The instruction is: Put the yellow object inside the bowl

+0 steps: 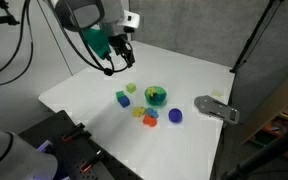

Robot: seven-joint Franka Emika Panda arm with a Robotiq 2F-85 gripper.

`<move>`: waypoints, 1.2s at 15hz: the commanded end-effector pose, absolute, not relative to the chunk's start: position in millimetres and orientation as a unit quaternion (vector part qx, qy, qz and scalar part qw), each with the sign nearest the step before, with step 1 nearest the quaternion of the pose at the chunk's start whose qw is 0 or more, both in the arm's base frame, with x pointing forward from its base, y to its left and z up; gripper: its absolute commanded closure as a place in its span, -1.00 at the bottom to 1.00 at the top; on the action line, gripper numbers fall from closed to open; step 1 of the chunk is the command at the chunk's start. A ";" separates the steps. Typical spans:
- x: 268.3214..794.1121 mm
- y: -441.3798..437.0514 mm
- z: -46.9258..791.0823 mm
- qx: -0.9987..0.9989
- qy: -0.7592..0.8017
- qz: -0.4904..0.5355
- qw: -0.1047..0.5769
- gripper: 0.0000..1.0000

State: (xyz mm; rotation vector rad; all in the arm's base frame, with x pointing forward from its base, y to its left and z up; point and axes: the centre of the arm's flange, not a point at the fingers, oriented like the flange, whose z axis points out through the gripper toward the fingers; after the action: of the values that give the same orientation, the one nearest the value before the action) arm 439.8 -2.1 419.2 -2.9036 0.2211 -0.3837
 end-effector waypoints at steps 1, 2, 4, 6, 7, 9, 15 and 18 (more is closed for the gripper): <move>439.8 -2.1 419.2 -0.983 0.075 -0.130 0.102 -1.00; 439.8 -2.1 419.2 -0.983 0.075 -0.130 0.102 -1.00; 439.8 -2.1 419.2 -0.983 0.075 -0.130 0.102 -1.00; 442.4 -1.2 420.4 -0.984 0.075 -0.127 0.100 -1.00; 445.8 0.1 421.7 -0.985 0.075 -0.121 0.096 -1.00; 454.5 4.4 421.7 -0.988 0.075 -0.107 0.087 -1.00; 487.3 10.2 410.0 -0.993 0.091 -0.033 0.065 -1.00; 502.9 11.5 391.4 -0.993 0.106 0.001 0.045 -1.00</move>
State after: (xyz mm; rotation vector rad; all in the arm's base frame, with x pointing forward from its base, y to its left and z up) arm 475.1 10.0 399.5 -2.9983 0.2699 -0.0991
